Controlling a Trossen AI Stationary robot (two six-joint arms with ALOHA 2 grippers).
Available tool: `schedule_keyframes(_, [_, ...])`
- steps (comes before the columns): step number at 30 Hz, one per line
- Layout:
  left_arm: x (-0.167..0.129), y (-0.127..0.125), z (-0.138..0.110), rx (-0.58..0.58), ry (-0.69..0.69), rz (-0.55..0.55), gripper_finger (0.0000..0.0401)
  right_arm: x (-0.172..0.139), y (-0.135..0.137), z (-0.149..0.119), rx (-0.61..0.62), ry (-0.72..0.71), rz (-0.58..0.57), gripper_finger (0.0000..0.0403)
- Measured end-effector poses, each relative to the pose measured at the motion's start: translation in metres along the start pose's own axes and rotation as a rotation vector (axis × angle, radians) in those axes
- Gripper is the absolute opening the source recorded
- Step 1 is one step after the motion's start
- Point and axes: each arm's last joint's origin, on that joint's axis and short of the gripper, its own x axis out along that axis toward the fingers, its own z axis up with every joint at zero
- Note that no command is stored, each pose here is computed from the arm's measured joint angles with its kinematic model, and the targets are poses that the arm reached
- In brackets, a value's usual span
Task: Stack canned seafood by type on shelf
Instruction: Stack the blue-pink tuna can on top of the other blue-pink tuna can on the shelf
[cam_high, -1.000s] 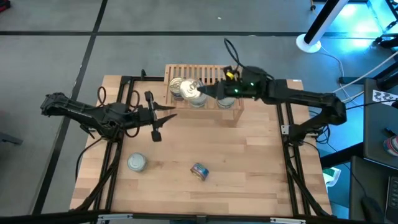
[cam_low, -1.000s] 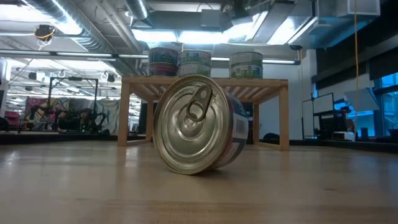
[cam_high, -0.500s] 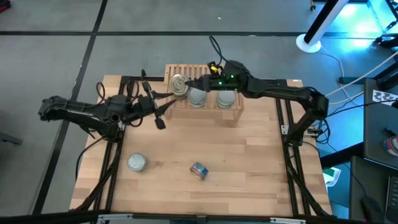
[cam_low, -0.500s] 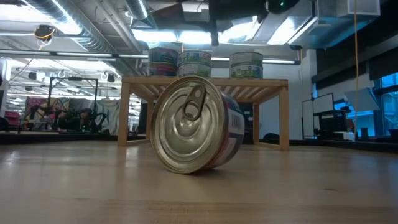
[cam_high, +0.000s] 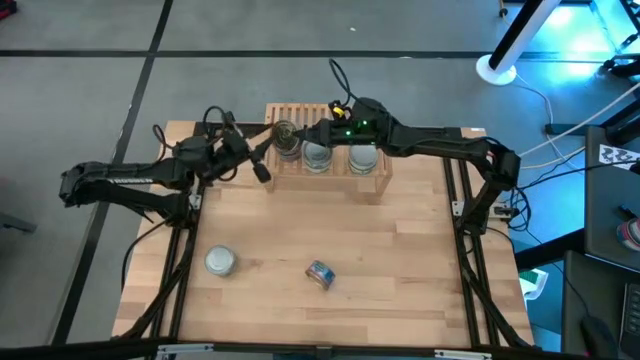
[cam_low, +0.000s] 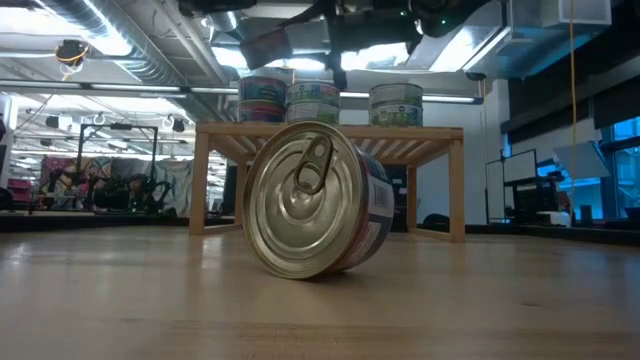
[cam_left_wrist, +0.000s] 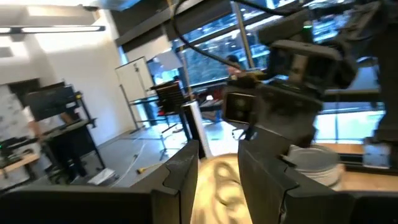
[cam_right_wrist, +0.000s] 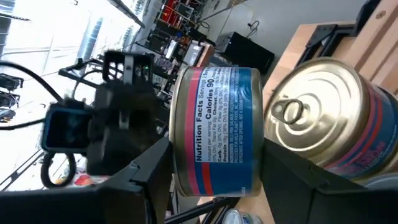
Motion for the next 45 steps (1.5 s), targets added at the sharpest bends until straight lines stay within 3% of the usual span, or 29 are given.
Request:
schedule_keyframes(7, [0.010,0.008,-0.010,0.001,0.047,0.056,0.0109,0.000,-0.002,0.001,0.019,-0.039,-0.028,0.0198])
schedule_keyframes(17, [0.028,-0.001,-0.029,0.016,0.128,0.050,0.0109,0.000,-0.003,0.002,0.049,-0.077,-0.052,0.0198])
schedule_keyframes(25, [0.029,-0.002,-0.029,0.041,0.129,0.048,0.0109,0.000,-0.007,0.000,0.064,-0.086,-0.108,0.0198])
schedule_keyframes(45, [0.029,-0.002,-0.029,0.100,0.133,0.044,0.0109,0.000,-0.007,0.000,0.065,-0.084,-0.114,0.0205])
